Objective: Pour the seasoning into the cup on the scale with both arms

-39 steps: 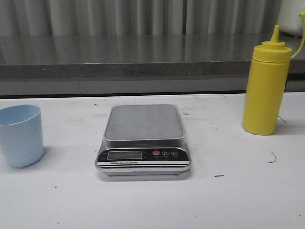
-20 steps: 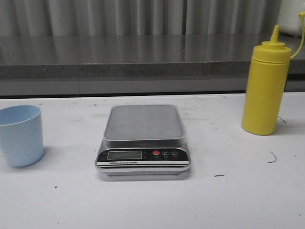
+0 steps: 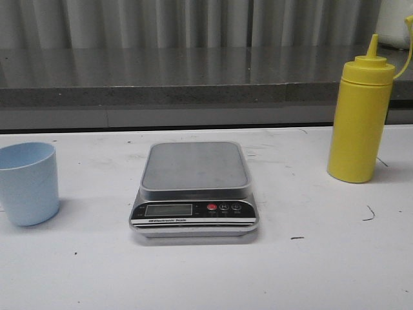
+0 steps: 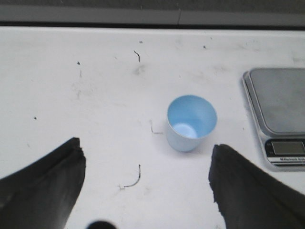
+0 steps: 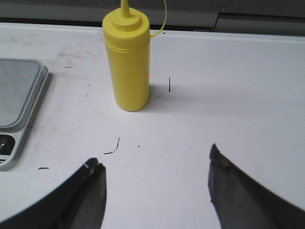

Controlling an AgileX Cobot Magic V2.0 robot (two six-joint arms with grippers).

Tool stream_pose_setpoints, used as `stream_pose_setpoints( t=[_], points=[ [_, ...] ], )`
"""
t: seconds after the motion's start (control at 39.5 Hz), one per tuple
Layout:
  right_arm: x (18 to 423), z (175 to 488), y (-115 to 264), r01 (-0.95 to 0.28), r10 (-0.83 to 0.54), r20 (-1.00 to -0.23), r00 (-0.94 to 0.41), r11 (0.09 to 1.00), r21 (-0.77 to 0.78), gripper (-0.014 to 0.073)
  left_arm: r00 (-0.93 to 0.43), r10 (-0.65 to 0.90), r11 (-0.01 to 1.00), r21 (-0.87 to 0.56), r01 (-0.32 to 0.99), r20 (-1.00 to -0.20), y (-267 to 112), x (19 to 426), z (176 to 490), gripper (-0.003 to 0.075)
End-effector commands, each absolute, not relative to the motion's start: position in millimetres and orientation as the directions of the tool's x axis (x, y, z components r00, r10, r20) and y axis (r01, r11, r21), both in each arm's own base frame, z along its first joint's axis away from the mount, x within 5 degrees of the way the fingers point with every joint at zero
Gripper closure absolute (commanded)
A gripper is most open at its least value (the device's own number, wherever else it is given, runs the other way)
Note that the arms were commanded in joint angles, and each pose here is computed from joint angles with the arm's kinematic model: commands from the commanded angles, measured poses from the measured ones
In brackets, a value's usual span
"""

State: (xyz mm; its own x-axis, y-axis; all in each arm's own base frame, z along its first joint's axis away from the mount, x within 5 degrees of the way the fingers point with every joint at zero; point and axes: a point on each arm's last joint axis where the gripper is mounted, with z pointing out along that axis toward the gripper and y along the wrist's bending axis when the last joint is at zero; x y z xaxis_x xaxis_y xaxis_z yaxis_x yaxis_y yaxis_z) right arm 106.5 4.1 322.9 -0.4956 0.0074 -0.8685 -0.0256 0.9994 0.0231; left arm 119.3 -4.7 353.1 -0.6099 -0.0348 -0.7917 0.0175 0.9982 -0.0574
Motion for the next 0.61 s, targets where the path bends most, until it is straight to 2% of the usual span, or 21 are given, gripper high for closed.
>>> stream_pose_setpoints(
  t=[0.0, 0.25, 0.58],
  points=[
    [110.5, 335.5, 3.6, -0.03, -0.011, -0.905, -0.424, 1.0, 0.002, 0.0108, -0.618, -0.022, 0.995, -0.075, 0.06, -0.786, -11.1, 141.8, 363.5, 0.0192],
    [110.5, 335.5, 3.6, -0.03, -0.011, -0.905, -0.424, 1.0, 0.002, 0.0108, -0.773, 0.009, 0.994, -0.078, 0.076, -0.635, -18.9, 198.0, 347.0, 0.0201],
    [110.5, 335.5, 3.6, -0.03, -0.011, -0.905, -0.424, 1.0, 0.002, 0.0108, -0.891, 0.014, 0.995, -0.083, 0.058, -0.453, -24.1, 275.9, 302.5, 0.0279]
  ],
)
